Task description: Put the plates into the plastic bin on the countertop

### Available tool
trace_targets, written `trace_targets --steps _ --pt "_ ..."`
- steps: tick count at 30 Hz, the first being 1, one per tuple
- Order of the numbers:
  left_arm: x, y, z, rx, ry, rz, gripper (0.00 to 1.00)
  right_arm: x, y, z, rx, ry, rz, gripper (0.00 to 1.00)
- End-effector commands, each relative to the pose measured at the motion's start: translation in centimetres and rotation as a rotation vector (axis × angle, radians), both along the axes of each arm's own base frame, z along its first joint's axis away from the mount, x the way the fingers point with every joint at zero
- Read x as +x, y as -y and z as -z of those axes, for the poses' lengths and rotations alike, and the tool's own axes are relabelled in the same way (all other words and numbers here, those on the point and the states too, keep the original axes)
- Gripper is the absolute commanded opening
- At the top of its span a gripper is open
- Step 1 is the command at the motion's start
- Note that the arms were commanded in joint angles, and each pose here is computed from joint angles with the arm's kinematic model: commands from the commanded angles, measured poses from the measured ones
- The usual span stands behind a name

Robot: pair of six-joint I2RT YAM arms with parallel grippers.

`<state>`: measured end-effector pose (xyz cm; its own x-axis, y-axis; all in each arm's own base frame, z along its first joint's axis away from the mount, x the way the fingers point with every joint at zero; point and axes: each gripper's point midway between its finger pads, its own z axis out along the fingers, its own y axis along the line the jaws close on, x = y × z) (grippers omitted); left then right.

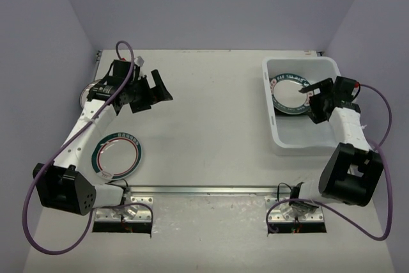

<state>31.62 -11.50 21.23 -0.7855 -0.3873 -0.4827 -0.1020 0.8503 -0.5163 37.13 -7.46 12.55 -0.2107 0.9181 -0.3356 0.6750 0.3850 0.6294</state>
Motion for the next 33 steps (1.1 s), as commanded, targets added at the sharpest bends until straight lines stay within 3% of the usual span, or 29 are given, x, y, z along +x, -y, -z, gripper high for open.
trace_targets --steps 1,6,9,11,16,21,23,25,27,28,33 --pt "1.8 -1.1 -2.7 0.065 0.083 -0.02 1.0 -3.4 -2.5 -2.7 -0.064 -0.049 -0.185 0.99" --pt "3.3 -3.3 -6.9 0.136 0.185 -0.127 1.0 -2.6 -9.6 -11.6 -0.126 0.369 -0.463 0.99" --pt "3.8 -4.1 -10.5 0.139 0.273 -0.192 1.0 -2.8 -14.1 -16.2 -0.196 0.508 -0.629 0.99" --pt "3.9 -4.8 -13.3 0.133 0.354 -0.241 1.0 -3.6 -18.6 -17.2 -0.189 0.571 -0.77 0.99" --pt "3.8 -7.1 -17.7 0.147 0.475 -0.388 1.0 -7.4 -31.7 -13.8 -0.073 0.611 -1.116 0.99" --pt "2.9 -7.1 -21.7 0.086 0.558 -0.414 1.0 -12.7 -44.6 -9.9 0.043 0.557 -1.435 0.96" --pt "2.1 -7.1 -22.5 0.071 0.571 -0.422 1.0 -14.1 -50.0 -6.1 0.105 0.458 -1.545 0.95" --pt "1.3 -7.2 -22.5 0.067 0.57 -0.421 1.0 -14.7 -53.5 -0.4 0.175 0.337 -1.584 0.93" --pt "0.5 -7.1 -22.1 0.062 0.565 -0.414 1.0 -15.7 -56.4 0.8 0.259 0.294 -1.616 0.91" --pt "0.3 -7.1 -21.4 0.064 0.551 -0.408 1.0 -15.7 -57.3 4.5 0.267 0.211 -1.621 0.89" --pt "-1.0 -6.9 -20.6 0.061 0.522 -0.393 1.0 -14.1 -61.3 10.1 0.25 0.102 -1.565 0.8"
